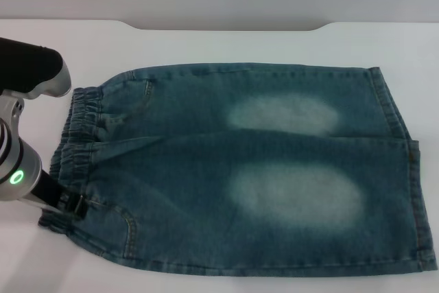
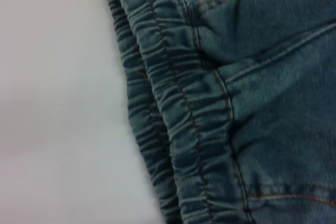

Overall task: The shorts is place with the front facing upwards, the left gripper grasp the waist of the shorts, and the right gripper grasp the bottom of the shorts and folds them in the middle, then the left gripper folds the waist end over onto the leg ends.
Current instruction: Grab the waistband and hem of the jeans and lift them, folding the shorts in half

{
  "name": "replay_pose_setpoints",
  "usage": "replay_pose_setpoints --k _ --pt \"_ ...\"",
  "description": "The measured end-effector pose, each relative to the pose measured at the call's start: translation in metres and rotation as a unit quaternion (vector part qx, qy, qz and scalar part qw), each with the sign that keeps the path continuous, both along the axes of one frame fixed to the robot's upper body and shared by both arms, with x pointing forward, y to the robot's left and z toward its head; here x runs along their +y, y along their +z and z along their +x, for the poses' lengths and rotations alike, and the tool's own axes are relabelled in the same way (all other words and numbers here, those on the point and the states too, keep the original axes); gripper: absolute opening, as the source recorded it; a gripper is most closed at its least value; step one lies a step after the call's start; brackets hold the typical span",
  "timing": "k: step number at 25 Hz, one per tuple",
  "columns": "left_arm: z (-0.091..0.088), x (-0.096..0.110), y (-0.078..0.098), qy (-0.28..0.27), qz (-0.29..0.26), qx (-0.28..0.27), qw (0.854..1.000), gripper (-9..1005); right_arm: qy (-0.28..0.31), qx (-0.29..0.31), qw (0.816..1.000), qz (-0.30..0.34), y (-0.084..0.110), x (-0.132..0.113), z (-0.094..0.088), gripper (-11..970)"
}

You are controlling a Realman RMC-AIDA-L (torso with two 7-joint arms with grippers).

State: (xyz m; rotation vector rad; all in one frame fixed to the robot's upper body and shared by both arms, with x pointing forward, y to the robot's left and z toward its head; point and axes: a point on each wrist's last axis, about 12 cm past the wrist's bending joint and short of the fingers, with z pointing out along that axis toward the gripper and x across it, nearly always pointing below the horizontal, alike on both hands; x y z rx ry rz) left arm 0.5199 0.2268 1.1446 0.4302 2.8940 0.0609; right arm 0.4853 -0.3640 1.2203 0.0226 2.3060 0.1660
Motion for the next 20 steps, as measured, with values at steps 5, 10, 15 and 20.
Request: replay_pose_setpoints --k 5,10,15,20 --pt "0.0001 0.0005 -0.0012 -0.002 -0.001 -0.004 1.0 490 0.003 0.002 1.0 -0.002 0.0017 0.0009 -0.0018 651" --pt "-0.0012 0.0042 -0.007 0.003 0.003 0.005 1.0 278 0.002 0.006 1.0 -0.002 0.0019 -0.0003 -0.0044 651" --pt "-0.0044 0.0052 -0.0074 0.003 0.003 0.005 1.0 90 0.001 0.005 1.0 -0.004 0.0026 -0.0009 -0.0064 651" --pt "-0.0065 0.0018 -0.0059 -0.005 0.004 0.004 1.0 2 0.006 0.004 1.0 -0.001 0.0025 0.0004 -0.0065 650"
